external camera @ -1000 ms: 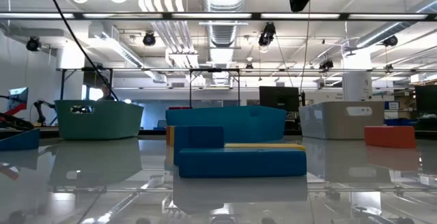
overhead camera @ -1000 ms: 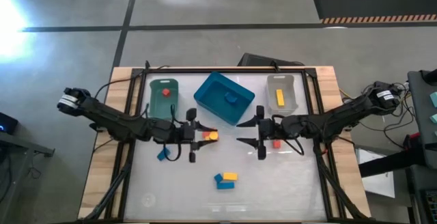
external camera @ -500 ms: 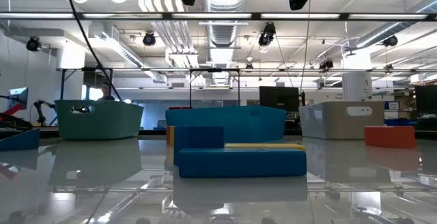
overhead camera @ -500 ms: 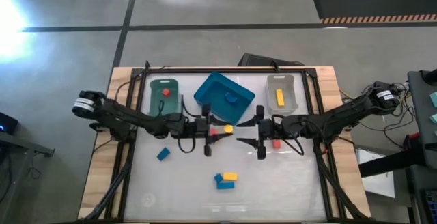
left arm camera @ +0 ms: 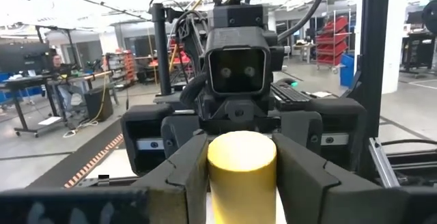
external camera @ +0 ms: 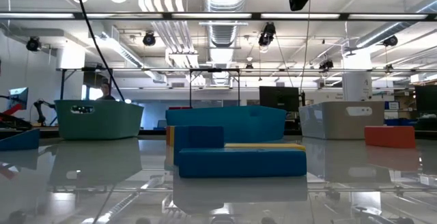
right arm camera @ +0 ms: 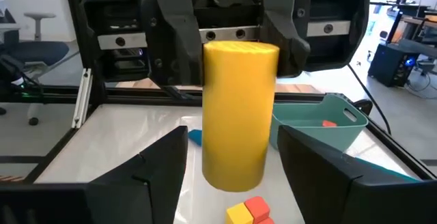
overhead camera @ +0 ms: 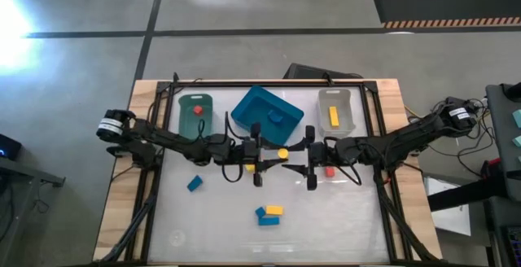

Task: Sort & place blocks by color
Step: Put the yellow block into the gray bin

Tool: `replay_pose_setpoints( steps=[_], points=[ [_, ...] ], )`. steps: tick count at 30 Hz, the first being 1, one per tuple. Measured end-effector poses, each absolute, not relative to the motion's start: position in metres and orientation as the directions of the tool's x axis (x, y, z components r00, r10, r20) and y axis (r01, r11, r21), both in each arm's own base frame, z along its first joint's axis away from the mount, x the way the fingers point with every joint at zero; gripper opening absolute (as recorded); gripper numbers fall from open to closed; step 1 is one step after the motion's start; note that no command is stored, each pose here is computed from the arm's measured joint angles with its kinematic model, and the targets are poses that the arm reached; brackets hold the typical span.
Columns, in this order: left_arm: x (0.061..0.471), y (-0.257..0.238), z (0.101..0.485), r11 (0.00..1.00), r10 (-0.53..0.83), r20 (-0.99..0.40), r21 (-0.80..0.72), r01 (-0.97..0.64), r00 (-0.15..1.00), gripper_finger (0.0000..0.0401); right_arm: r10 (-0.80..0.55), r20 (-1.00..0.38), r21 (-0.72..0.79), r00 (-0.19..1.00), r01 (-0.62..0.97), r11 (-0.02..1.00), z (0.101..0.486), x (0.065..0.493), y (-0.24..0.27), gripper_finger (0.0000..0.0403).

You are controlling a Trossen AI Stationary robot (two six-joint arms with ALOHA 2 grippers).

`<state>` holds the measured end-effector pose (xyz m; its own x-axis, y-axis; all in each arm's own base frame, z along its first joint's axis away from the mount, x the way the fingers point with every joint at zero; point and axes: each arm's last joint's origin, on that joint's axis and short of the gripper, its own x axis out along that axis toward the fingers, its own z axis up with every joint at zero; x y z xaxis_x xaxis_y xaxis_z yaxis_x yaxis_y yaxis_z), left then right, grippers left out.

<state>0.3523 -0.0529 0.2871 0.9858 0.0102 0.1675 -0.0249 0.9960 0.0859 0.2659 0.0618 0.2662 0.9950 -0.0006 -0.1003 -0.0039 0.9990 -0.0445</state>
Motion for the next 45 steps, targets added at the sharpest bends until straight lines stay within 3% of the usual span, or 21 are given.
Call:
replay_pose_setpoints(
  steps=[10, 18, 26, 34, 38, 42, 45],
  points=[
    [0.352, -0.052, 0.285, 0.996, 0.011, 0.161, 0.086, -0.026, 0.987, 0.0123, -0.004, -0.104, -0.049, 0.995, -0.001, 0.999, 0.266, 0.266, 0.062, 0.0116],
    [0.352, -0.052, 0.284, 0.996, 0.012, 0.160, 0.083, -0.025, 0.987, 0.0132, -0.005, -0.107, -0.052, 0.994, -0.001, 0.999, 0.266, 0.266, 0.062, 0.0115],
    [0.349, -0.052, 0.283, 0.999, 0.011, 0.153, 0.032, -0.016, 0.988, 0.0200, -0.010, -0.134, -0.058, 0.991, 0.002, 0.998, 0.263, 0.266, 0.061, 0.0115],
    [0.330, -0.049, 0.290, 0.999, 0.012, 0.111, 0.045, -0.017, 0.994, 0.0232, -0.097, -0.322, 0.051, 0.942, 0.119, 0.992, 0.248, 0.262, 0.040, 0.0115],
    [0.318, -0.046, 0.293, 0.999, 0.014, 0.107, 0.045, -0.018, 0.994, 0.0233, -0.272, -0.535, 0.004, 0.800, 0.324, 0.946, 0.245, 0.256, 0.013, 0.0115],
    [0.309, -0.045, 0.296, 0.999, 0.014, 0.125, 0.036, -0.019, 0.992, 0.0233, -0.458, -0.716, -0.156, 0.528, 0.518, 0.841, 0.255, 0.239, -0.027, 0.0115],
    [0.308, -0.045, 0.296, 0.999, 0.014, 0.122, 0.037, -0.018, 0.992, 0.0233, -0.505, -0.778, -0.228, 0.374, 0.582, 0.781, 0.270, 0.225, -0.059, 0.0115]
  ],
)
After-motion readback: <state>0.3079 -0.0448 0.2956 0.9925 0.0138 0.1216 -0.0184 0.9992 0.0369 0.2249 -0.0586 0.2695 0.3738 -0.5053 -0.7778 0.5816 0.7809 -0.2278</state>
